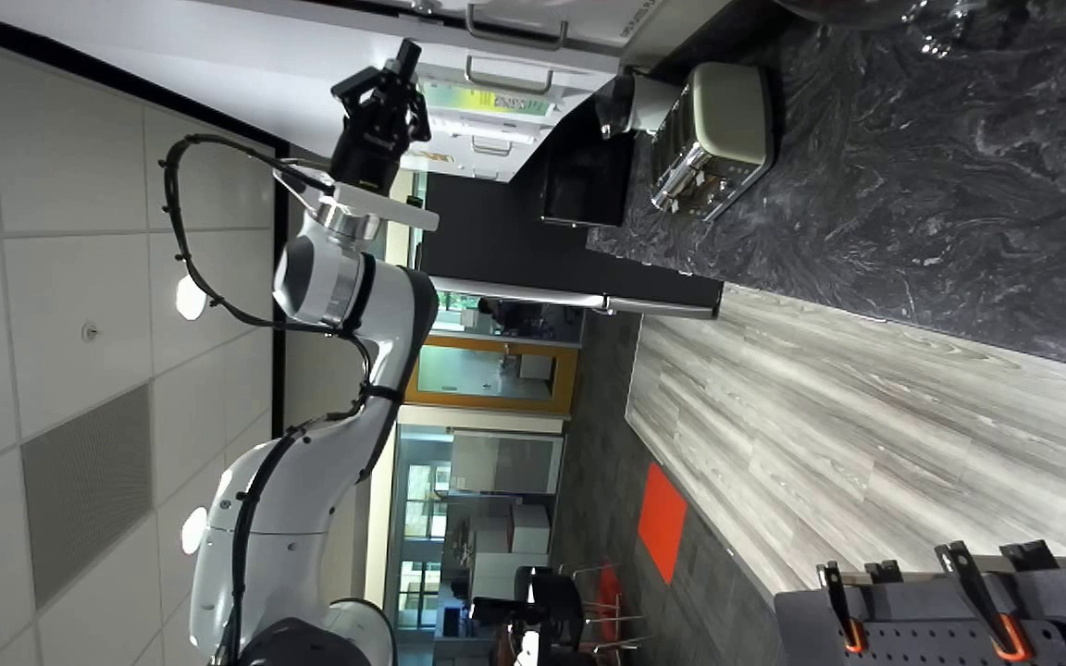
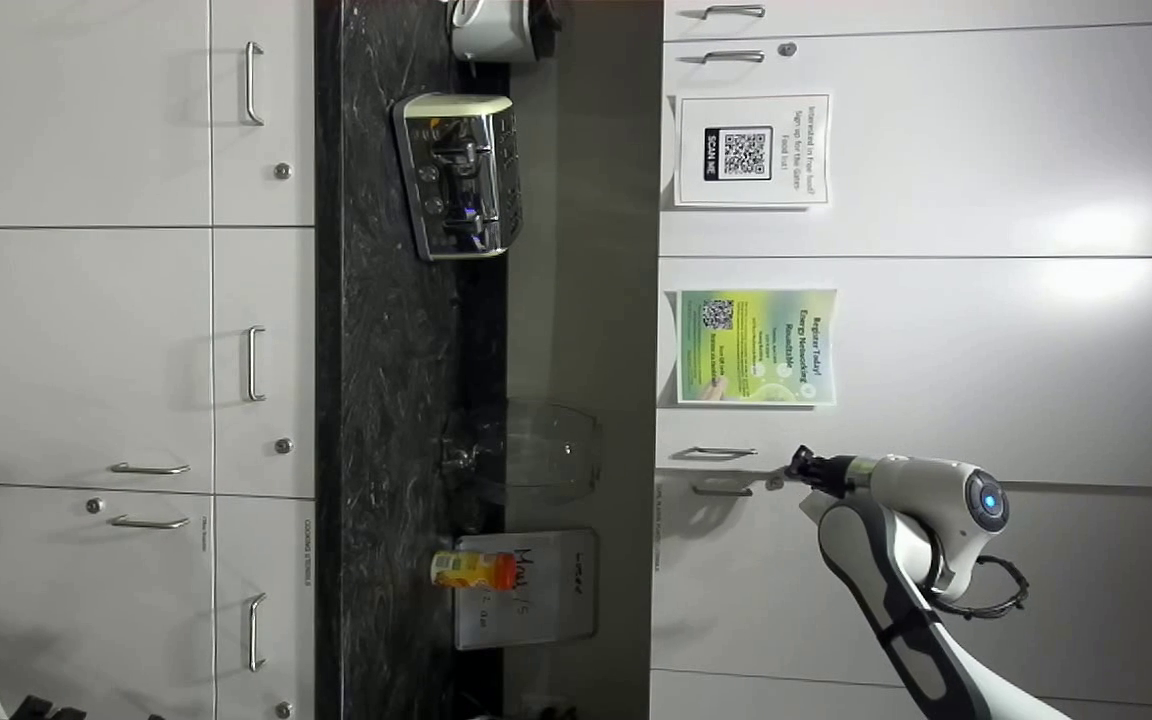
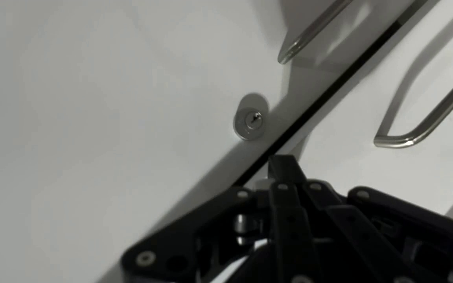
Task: Close the open cupboard
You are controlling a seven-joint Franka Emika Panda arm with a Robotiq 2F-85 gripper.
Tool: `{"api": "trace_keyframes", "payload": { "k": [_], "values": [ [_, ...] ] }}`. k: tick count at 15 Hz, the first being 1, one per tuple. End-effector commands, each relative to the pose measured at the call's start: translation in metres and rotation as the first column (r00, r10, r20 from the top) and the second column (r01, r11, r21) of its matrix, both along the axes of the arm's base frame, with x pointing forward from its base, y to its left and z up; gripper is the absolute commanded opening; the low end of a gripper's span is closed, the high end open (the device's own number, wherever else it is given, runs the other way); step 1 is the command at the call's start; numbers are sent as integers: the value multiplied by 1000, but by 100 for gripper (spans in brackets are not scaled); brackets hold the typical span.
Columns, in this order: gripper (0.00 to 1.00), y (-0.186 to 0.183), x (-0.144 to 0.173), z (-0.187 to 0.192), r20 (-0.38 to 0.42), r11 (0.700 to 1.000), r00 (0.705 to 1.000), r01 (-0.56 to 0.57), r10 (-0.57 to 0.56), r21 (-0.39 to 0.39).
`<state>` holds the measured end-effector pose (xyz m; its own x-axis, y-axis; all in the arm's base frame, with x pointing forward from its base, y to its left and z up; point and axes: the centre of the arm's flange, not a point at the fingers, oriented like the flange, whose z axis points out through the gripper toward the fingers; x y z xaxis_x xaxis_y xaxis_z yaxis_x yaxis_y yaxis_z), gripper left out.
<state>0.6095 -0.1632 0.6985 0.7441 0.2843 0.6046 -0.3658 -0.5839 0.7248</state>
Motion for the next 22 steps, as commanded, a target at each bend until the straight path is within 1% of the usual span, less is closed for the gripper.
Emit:
{"api": "trace_keyframes", "payload": {
  "k": [1,4,8,9,11,13,14,16,20,22],
  "values": [
    [0,-19,7,3,37,998,998,53,-54,26],
    [0,-18,6,-2,46,998,998,51,-53,40],
    [0,11,-11,1,72,998,997,-1,-3,56],
    [0,23,-19,4,86,997,996,-9,2,75],
    [0,49,-38,10,72,990,997,-20,10,143],
    [0,70,-57,15,41,970,999,-17,8,244],
    [0,81,-71,14,15,952,1000,-21,18,305],
    [0,101,-94,15,-19,921,999,-22,32,390],
    [0,125,-132,14,-76,857,995,-16,65,516],
    [0,129,-144,14,-93,832,993,-12,76,554]
  ]
}}
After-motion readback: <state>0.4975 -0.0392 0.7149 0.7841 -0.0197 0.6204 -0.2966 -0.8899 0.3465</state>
